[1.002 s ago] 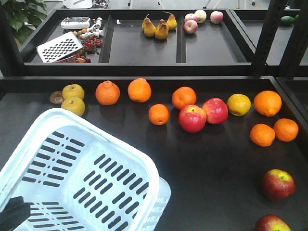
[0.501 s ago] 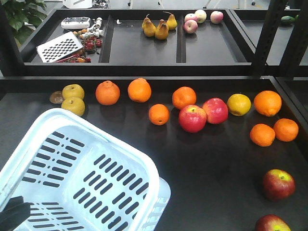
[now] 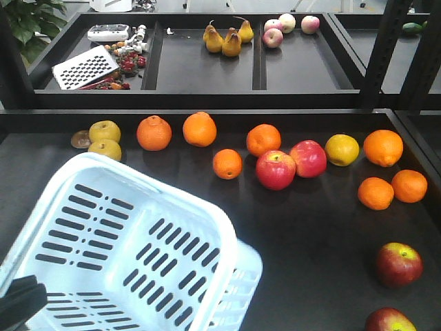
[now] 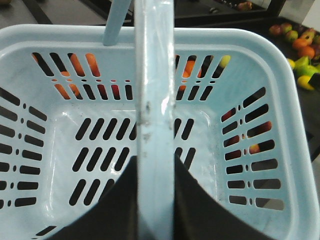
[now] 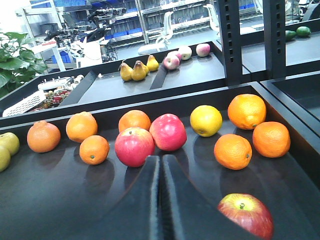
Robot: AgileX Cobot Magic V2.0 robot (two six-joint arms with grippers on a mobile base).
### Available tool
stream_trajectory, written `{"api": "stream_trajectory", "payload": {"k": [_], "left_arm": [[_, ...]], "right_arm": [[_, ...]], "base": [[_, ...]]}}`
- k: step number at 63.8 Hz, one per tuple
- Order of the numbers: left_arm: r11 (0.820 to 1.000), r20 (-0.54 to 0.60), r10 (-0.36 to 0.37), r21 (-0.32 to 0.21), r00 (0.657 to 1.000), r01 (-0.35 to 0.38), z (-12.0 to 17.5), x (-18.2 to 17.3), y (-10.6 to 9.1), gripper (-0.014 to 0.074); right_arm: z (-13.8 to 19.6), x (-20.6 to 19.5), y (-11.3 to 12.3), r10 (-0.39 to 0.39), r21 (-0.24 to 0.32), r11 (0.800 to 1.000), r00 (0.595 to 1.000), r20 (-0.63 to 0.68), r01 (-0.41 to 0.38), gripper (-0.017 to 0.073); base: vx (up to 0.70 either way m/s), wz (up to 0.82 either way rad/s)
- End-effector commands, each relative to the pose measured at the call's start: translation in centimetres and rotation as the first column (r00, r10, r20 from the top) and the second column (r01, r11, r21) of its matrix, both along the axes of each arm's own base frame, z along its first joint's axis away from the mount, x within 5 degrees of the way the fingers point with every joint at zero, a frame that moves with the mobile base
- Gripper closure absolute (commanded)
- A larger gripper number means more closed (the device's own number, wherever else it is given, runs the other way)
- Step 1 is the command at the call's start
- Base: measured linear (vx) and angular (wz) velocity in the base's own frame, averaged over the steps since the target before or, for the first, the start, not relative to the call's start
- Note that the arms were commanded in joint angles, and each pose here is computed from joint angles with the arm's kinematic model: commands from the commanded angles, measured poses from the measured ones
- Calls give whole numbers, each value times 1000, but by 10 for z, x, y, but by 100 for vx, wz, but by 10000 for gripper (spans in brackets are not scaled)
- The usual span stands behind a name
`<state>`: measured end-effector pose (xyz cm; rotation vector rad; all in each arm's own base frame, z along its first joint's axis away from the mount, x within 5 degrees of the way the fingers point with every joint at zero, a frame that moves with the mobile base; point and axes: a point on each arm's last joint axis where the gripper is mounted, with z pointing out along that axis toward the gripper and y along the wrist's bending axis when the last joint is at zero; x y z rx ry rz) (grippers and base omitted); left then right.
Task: Pick three apples into basket with both arms
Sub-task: 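Hold the basket with the left gripper and lower it onto the table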
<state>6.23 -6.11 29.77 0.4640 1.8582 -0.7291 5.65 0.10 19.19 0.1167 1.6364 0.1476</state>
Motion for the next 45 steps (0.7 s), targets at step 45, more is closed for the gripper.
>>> {"api": "stream_trajectory", "payload": {"k": [45], "left_arm": [[946, -42, -211, 244, 976, 215, 74, 170, -78, 600]], "right_arm": [[4, 0, 0, 1, -13, 1000, 997, 79, 0, 568]], "base": [[0, 0]]}}
